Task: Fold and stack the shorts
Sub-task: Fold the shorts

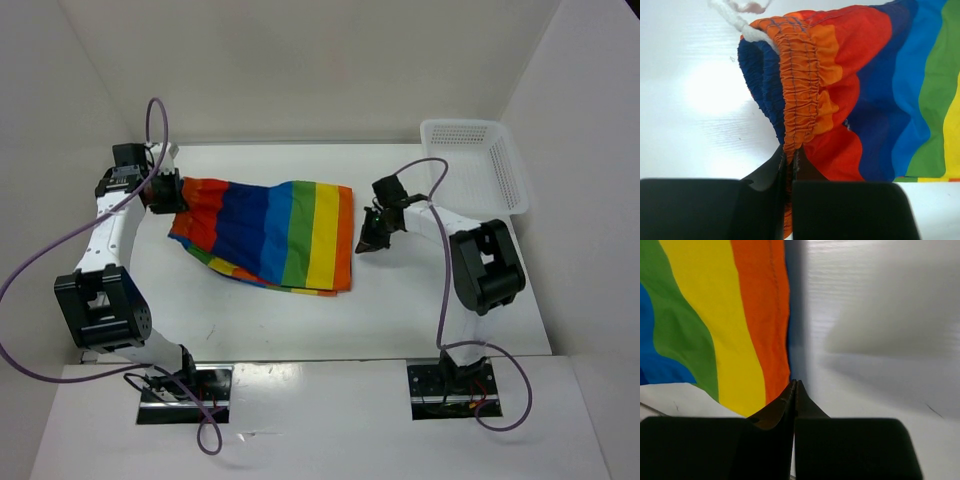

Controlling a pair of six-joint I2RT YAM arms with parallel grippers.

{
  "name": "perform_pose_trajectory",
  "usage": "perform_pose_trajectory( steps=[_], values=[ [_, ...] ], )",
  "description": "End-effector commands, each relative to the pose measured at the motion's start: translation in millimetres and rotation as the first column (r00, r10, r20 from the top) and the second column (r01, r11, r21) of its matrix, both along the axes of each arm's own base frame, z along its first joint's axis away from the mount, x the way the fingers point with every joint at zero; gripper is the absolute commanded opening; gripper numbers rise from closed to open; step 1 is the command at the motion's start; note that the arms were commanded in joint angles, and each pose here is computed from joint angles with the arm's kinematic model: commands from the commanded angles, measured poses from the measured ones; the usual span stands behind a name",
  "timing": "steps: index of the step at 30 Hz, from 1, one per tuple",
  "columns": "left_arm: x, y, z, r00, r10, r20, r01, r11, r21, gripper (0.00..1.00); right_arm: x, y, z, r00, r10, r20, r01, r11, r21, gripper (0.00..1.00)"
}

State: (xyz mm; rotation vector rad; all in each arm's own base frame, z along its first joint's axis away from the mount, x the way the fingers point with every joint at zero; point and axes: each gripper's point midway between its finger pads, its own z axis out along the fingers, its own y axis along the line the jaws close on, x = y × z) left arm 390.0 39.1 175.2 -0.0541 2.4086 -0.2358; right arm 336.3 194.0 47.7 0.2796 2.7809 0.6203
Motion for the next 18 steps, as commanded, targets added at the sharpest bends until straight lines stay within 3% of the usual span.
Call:
perform_pose_trajectory(
  steps=[1, 5, 13, 18],
  values=[
    [-3.7, -12.0, 17.1, 0.999, -0.04, 0.016, 0.041, 0.999, -0.032, 0.0, 18.8, 30.3, -2.4, 0.997, 0.055, 0.048, -0.058, 0.997, 0.049, 0.0],
    [-1.9, -22.4, 32.3, 0.997, -0.066, 0.038, 0.067, 0.998, -0.018, 0.0, 29.1, 37.7, -4.5, 0.998, 0.041, 0.049, -0.044, 0.996, 0.075, 0.0],
    [3.1, -23.5, 35.0, 0.998, -0.065, 0.022, 0.065, 0.998, 0.002, 0.0, 50.6, 28.8, -18.9, 0.999, 0.007, 0.053, -0.006, 1.0, -0.02, 0.0],
    [3.2, -21.2, 31.6, 0.998, -0.056, -0.003, 0.056, 0.998, 0.007, 0.0, 67.9, 43.7, 21.1, 0.991, 0.033, 0.128, -0.039, 0.998, 0.044, 0.0]
  ],
)
